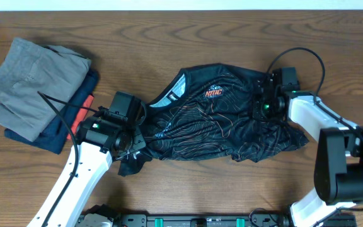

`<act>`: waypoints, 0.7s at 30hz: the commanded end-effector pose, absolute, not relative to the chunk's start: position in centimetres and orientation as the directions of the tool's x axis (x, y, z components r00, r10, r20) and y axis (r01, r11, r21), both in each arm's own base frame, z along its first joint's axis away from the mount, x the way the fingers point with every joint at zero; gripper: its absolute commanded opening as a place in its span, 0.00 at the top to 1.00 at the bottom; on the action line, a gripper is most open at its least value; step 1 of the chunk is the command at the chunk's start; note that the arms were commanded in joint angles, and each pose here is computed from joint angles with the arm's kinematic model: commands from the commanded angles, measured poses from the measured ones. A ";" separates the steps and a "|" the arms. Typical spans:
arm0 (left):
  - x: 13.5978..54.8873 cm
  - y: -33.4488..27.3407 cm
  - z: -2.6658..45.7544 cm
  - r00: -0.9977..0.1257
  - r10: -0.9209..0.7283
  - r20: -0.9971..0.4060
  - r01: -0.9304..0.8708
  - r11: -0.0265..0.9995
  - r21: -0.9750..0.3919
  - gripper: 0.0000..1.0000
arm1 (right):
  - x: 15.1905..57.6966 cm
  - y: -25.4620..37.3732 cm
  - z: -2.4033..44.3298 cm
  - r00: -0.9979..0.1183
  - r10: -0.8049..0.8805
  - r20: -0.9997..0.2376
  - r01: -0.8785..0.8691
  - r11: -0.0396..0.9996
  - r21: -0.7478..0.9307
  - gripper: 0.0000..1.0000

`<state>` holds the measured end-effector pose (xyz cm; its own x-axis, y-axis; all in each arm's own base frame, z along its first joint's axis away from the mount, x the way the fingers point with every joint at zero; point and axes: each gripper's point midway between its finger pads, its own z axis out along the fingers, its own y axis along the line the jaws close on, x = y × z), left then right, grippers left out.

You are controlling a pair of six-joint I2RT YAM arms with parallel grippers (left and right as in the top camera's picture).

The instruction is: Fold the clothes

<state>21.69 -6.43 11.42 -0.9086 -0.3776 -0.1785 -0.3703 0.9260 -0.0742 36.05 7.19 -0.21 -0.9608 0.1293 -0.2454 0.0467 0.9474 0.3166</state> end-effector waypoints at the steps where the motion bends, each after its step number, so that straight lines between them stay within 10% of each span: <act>1: 21.9 -6.0 11.3 -0.909 -0.370 -0.191 -0.366 0.929 -0.056 0.94 | 38.4 8.3 1.4 -0.939 0.134 -0.316 0.010 0.931 0.365 0.99; 10: 23.0 -6.4 11.6 -0.899 -0.373 -0.228 -0.363 0.928 -0.087 0.94 | 54.6 7.6 26.4 -0.446 0.166 -0.879 -0.178 0.947 0.269 0.98; 11: 23.1 -6.4 11.6 -0.899 -0.373 -0.231 -0.362 0.928 -0.089 0.94 | 55.0 7.5 27.4 -0.433 0.167 -0.886 -0.173 0.949 0.264 0.89; 15: 23.2 -6.3 11.6 -0.896 -0.374 -0.240 -0.364 0.927 -0.084 0.94 | 53.6 7.1 24.8 -0.550 0.135 -0.824 -0.138 0.959 0.249 0.01; 21: 23.4 -6.3 11.7 -0.894 -0.374 -0.249 -0.364 0.927 -0.086 0.94 | 44.1 -0.2 15.2 -0.875 0.153 -0.459 0.191 0.981 -0.037 0.01</act>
<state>23.25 -6.90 11.78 -0.8948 -0.3823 -0.2306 -0.3648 0.9238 -0.1159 46.41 4.48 17.84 -0.8292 0.1252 -0.5447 0.0400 0.9854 0.1656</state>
